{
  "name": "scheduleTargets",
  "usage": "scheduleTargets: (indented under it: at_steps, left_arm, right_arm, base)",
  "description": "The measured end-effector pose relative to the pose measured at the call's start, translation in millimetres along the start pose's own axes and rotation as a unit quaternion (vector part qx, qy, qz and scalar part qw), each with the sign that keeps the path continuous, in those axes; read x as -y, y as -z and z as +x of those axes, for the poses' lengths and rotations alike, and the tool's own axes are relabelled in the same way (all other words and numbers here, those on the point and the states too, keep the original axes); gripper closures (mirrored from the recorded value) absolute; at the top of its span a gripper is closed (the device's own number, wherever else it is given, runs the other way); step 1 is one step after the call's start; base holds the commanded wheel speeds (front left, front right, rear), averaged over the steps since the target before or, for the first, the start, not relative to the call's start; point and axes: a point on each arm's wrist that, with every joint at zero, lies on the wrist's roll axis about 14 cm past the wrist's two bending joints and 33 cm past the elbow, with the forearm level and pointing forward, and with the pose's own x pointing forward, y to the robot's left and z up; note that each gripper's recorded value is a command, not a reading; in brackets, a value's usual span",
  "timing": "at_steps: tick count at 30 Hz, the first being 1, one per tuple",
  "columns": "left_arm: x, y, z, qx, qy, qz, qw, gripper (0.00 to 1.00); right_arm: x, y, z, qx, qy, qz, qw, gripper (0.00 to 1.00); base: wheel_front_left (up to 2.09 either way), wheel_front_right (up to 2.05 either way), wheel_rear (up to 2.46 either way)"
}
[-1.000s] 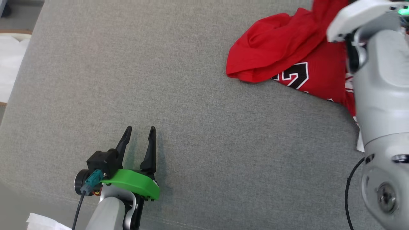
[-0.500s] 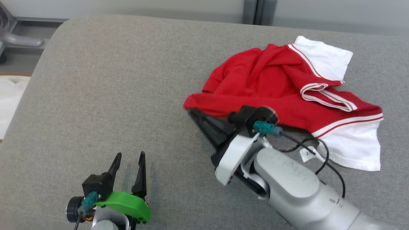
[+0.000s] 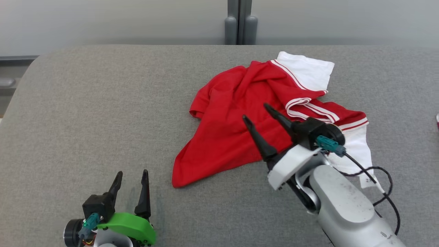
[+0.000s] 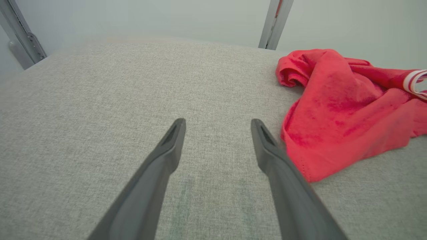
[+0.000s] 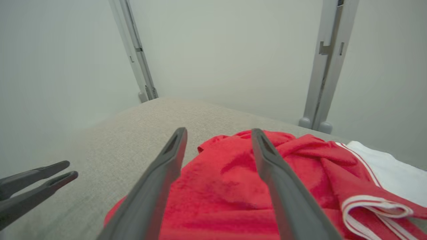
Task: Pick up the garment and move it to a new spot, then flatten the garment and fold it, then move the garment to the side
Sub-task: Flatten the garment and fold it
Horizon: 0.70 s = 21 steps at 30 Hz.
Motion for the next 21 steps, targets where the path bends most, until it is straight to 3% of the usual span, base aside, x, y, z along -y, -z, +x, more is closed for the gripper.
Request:
scheduleTargets:
  at_steps: [6,10,21]
  left_arm:
    - [18.0,0.0,5.7,0.0,0.028,0.003,1.0,0.0]
    - [33.2,2.4,8.4,-0.003,0.051,0.003,0.999,0.0]
    - [58.3,12.8,13.5,-0.019,0.088,0.0,0.996,0.0]
  right_arm:
    - [69.5,-1.8,-49.3,0.001,0.125,-0.038,0.991,0.0]
    - [97.1,4.8,-87.3,-0.011,0.186,-0.049,0.981,0.0]
    - [124.9,9.4,-147.0,-0.021,0.266,-0.051,0.962,0.0]
  base:
    - [0.0,0.0,0.0]
    - [0.0,0.0,0.0]
    - [0.0,0.0,0.0]
